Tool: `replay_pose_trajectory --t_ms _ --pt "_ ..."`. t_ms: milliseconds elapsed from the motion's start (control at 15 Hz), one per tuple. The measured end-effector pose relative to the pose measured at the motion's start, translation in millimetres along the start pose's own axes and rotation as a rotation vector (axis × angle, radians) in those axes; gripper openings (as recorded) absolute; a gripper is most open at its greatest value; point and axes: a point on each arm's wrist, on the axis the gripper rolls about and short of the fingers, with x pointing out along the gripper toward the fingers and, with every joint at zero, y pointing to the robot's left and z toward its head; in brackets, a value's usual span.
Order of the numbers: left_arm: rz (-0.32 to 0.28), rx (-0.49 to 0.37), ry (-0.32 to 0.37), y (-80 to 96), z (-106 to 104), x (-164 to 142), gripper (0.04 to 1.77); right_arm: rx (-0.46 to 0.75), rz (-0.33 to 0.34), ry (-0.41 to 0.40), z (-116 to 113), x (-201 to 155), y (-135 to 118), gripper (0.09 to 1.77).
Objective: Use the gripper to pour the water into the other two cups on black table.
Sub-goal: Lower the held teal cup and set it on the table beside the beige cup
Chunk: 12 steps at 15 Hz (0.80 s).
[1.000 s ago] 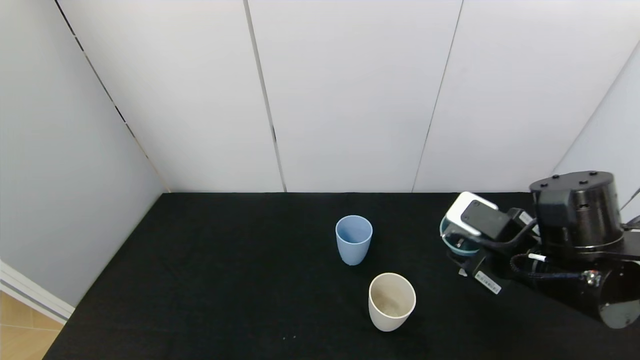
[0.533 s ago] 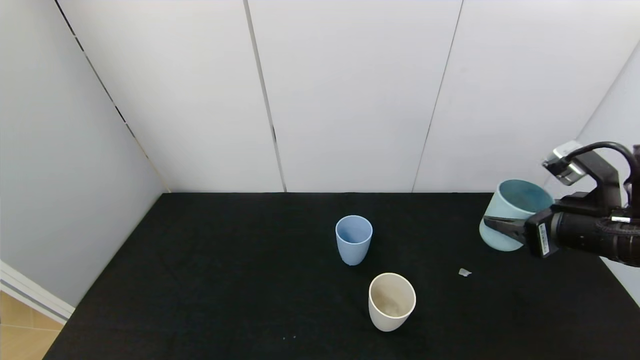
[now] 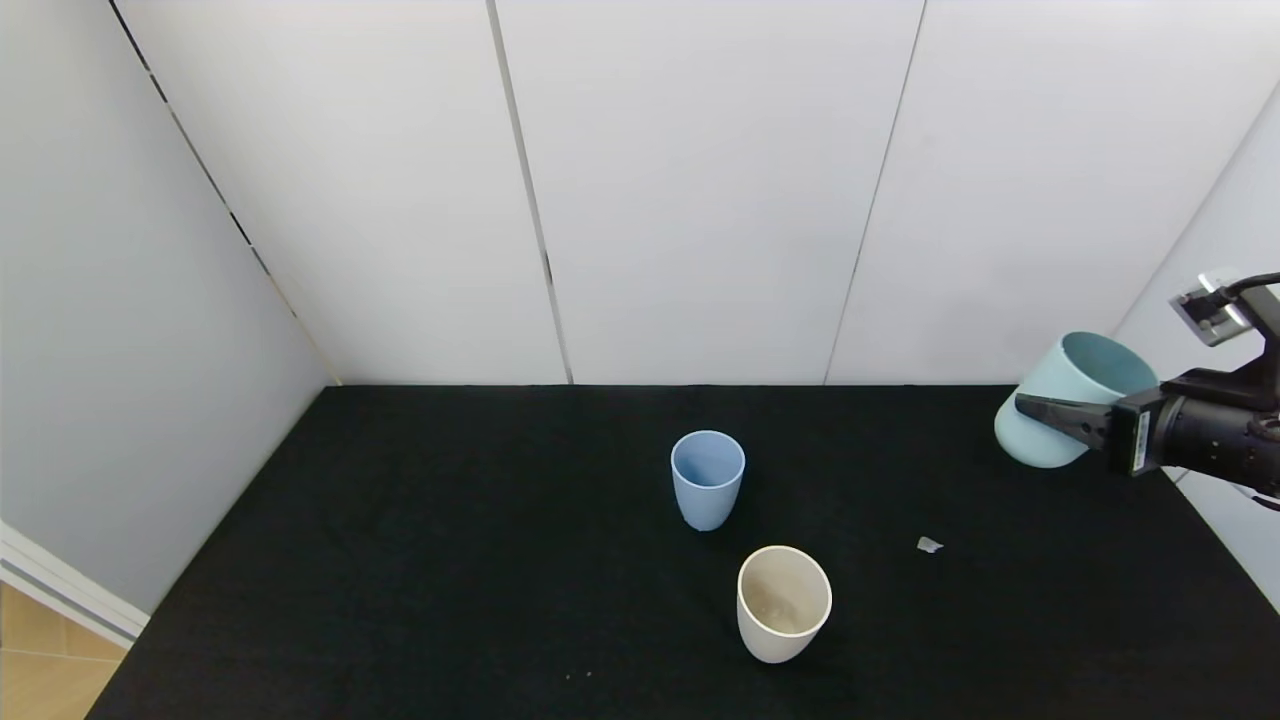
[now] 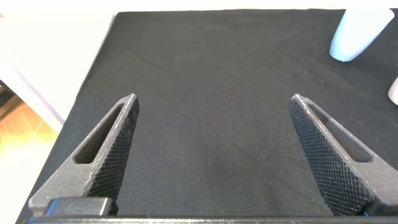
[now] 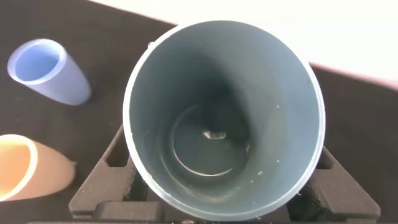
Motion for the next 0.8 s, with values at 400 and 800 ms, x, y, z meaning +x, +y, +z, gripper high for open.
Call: replay_pose_trajectory --t_ms 400,800 --pt "0.000 0.000 0.000 0.0 0 0 1.72 0.027 0.018 0.075 -24 19 -2 1.19" --pt "0.000 0.000 0.000 0.0 0 0 1.72 0.012 0.042 0.059 -62 54 -3 1.19"
